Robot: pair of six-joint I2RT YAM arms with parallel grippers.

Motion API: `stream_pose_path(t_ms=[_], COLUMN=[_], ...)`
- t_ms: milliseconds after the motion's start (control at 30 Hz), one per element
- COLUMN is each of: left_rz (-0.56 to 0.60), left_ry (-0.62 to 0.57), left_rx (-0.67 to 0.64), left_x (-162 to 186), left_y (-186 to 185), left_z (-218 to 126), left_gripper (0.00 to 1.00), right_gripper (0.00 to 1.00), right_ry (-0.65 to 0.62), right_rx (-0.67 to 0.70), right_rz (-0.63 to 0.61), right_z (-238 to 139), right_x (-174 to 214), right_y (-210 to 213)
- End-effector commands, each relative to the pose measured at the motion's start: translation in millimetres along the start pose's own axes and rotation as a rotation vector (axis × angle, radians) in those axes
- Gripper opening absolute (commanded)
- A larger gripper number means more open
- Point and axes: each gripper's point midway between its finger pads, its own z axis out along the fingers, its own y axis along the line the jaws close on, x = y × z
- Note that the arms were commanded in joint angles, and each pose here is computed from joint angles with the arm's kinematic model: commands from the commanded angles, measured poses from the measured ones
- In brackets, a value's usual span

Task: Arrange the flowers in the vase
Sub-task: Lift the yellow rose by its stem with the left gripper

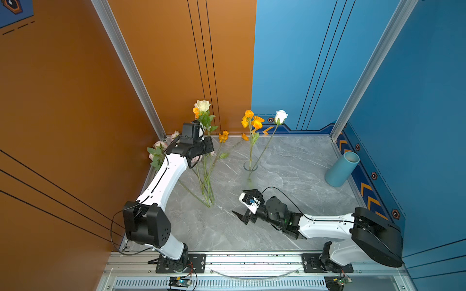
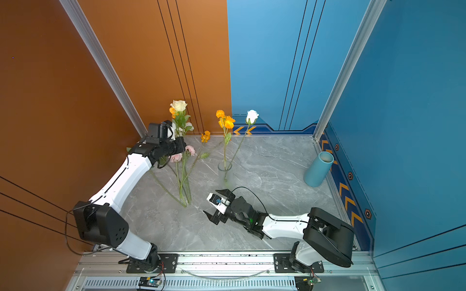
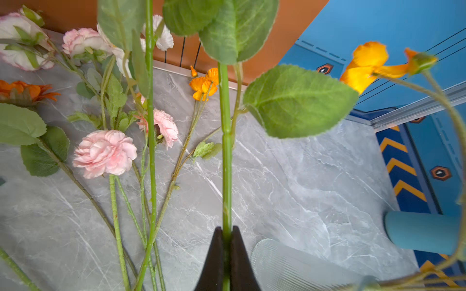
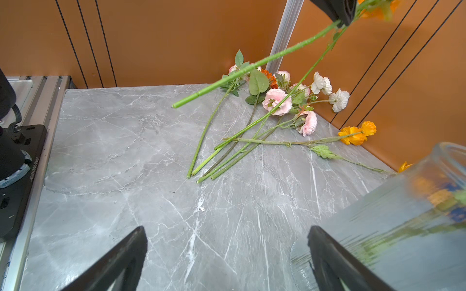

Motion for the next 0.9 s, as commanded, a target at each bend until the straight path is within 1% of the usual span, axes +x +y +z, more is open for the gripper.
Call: stream_pose_path(t_ms=[0,100,167,233,333,500,667,767,800,867], left_rz=[-0.048,-0.214,-0.313,-0.366,-0.313,-0.282,-0.152,-0.065,-0.025,0.089], left_ry=[-0.063,-0.13,-0.137,-0.116,-0.111,-0.117,-0.135,-0.215,-0.255,-0.342], left_rx=[0.157,0.37,0.516,0.617,0.648,0.647,0.724,0.688,0.648,0.57], left_x=[-10,-31,-40,-44,-44,-48,-52,-51,-49,-41], left_y=[-13,-11,-9,-10,-17,-19,-55,-67,-69,-81], left_z=[-25,-41,-45,-47,-49,-50,-69,-83,-86,-95], left_gripper=[0.0,0.0,0.0,0.0,0.0,0.0,0.0,0.0,0.0,0.0], right_gripper=[1.0,1.0,1.0,1.0,1.0,1.0,1.0,1.0,1.0,1.0], right_ry=[-0.043,-0.044,-0.041,-0.041,-0.04,-0.036,-0.035,-0.038,-0.045,-0.059], right_rx=[0.004,0.004,0.001,0.001,0.002,0.002,-0.001,0.002,0.005,0.015], right_rz=[0.015,0.016,0.015,0.015,0.013,0.011,0.012,0.012,0.012,0.014], right_z=[-6,-6,-5,-6,-5,-4,-4,-5,-7,-10], right_x=[-10,-10,-9,-10,-9,-8,-8,-9,-11,-15], right_y=[-4,-4,-3,-3,-3,-3,-2,-3,-4,-7])
